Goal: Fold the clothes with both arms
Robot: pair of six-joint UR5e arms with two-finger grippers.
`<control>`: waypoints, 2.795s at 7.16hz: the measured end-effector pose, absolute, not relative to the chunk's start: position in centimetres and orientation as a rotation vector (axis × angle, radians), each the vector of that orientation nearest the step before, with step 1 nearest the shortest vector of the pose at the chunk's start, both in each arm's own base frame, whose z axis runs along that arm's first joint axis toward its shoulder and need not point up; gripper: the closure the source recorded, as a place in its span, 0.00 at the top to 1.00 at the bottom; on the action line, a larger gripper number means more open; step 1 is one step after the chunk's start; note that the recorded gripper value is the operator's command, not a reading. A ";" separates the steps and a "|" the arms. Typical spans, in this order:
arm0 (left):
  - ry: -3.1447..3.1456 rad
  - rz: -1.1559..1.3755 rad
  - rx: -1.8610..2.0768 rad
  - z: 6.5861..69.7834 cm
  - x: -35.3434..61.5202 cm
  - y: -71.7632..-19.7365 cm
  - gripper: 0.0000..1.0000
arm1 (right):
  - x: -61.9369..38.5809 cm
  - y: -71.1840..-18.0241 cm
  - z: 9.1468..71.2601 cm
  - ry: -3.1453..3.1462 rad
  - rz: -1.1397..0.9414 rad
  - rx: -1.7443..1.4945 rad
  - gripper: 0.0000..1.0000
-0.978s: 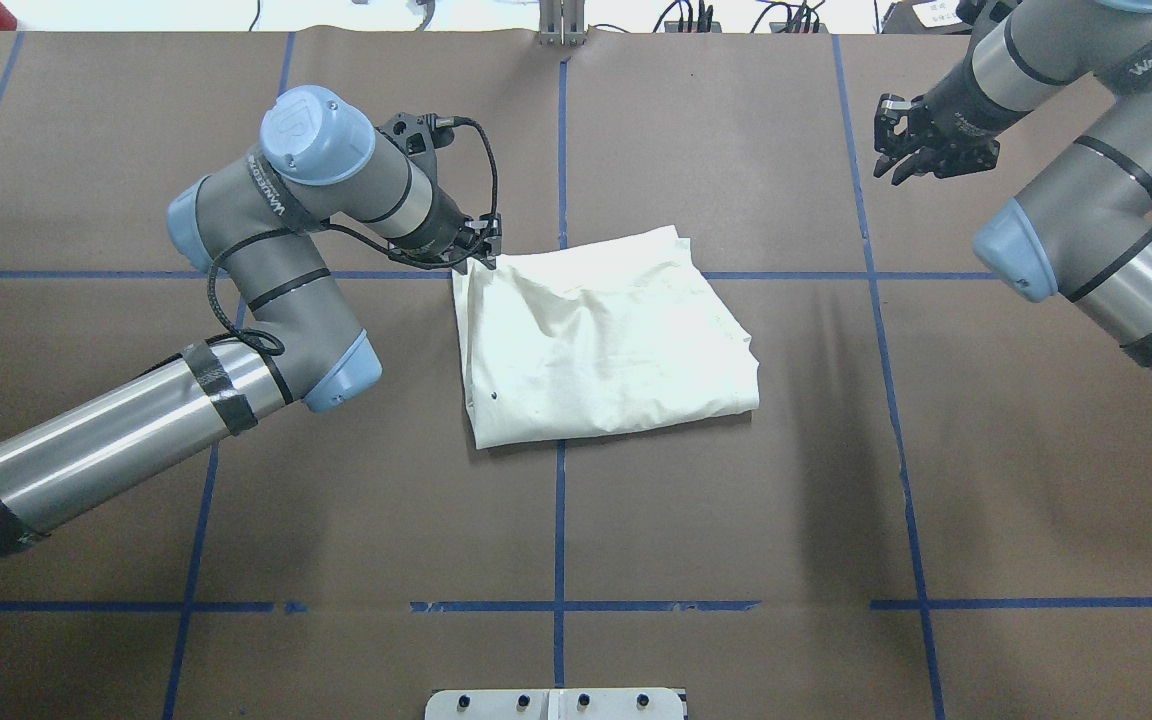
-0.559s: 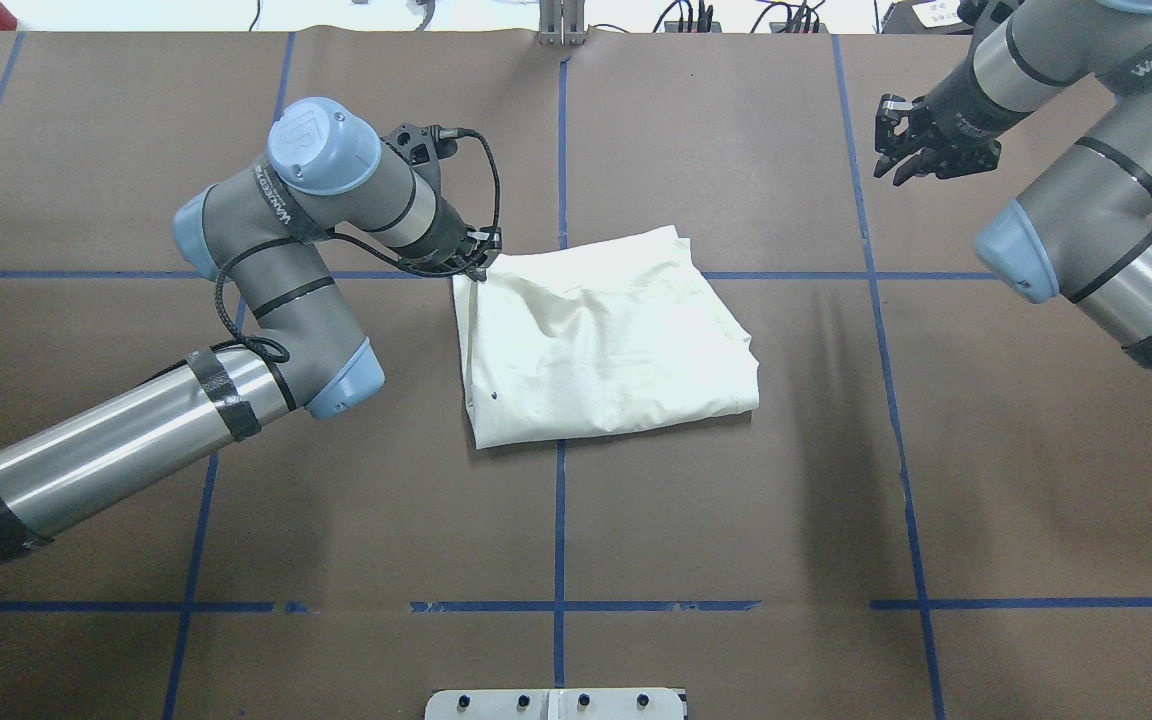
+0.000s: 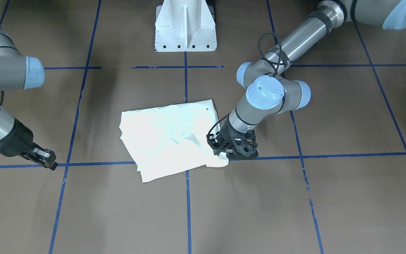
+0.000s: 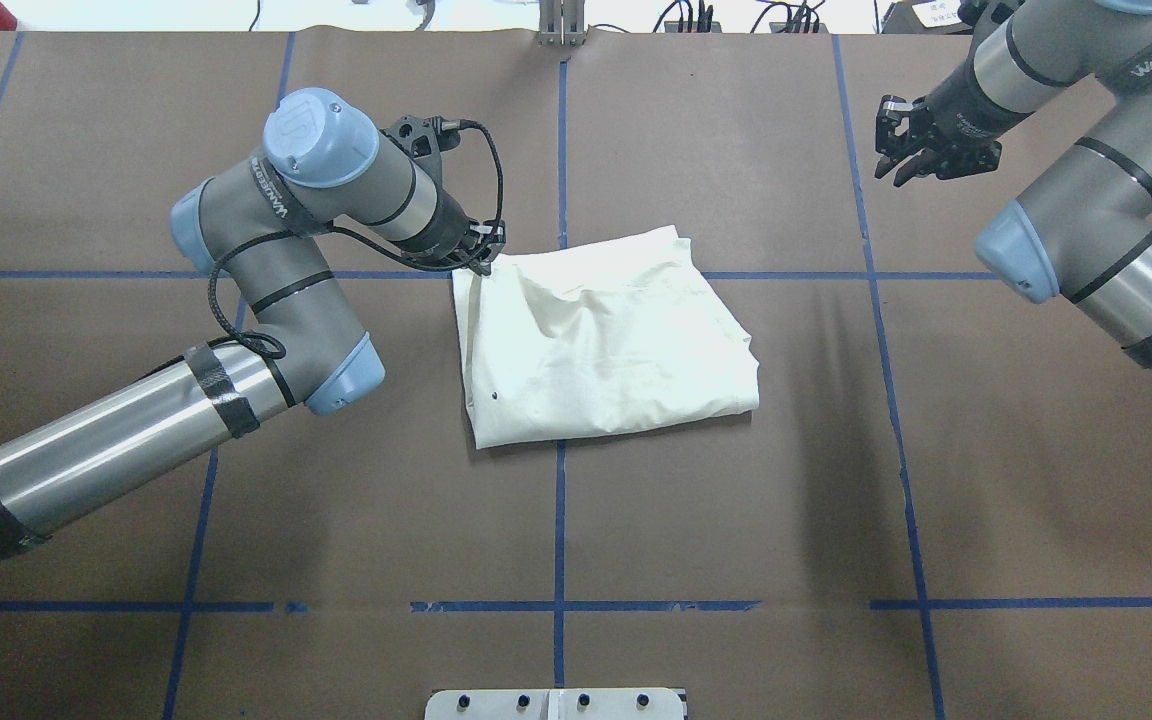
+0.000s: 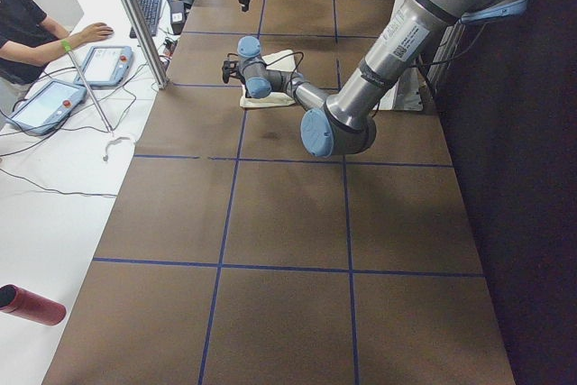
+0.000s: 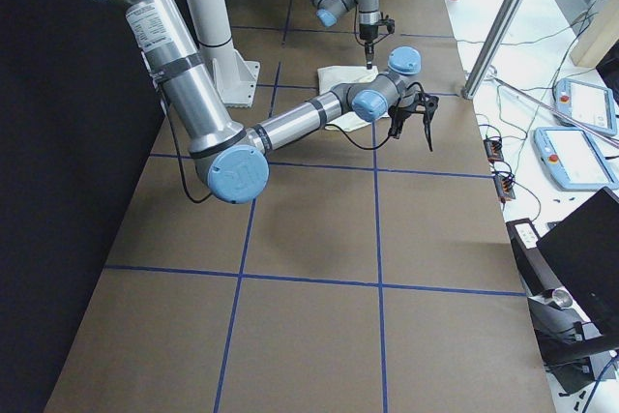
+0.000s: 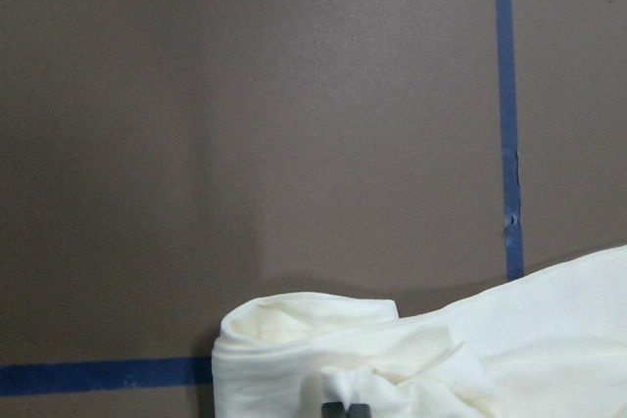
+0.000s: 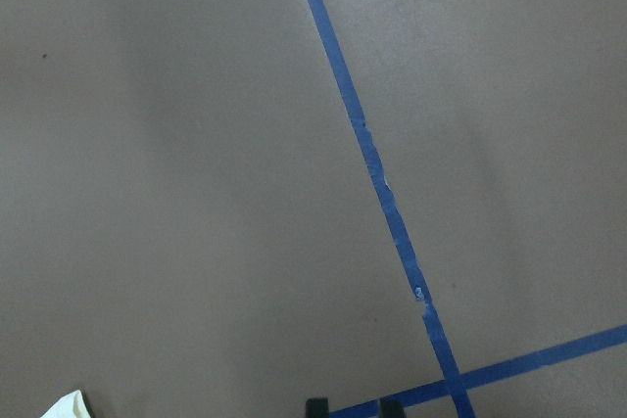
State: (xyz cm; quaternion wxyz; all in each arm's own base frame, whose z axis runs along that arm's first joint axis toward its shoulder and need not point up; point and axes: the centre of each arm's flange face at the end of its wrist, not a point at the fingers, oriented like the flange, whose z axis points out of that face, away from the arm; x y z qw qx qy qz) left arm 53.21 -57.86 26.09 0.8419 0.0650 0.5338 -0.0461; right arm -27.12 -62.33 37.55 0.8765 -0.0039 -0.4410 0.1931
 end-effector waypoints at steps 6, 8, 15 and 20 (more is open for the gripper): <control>1.139 -0.107 0.149 28.4 49.0 -57.3 0.50 | -27.1 -62.2 37.2 -0.926 0.413 -0.009 0.35; 1.123 -0.118 0.144 29.5 48.8 -57.6 0.61 | -27.0 -62.1 37.4 -0.923 0.415 -0.011 0.36; 0.993 0.031 0.319 42.6 28.8 -54.5 0.66 | -15.0 -57.0 49.3 -0.849 0.283 0.030 1.00; 0.867 0.140 0.439 52.9 3.9 -51.3 1.00 | -0.6 -51.0 59.6 -0.823 0.112 0.059 1.00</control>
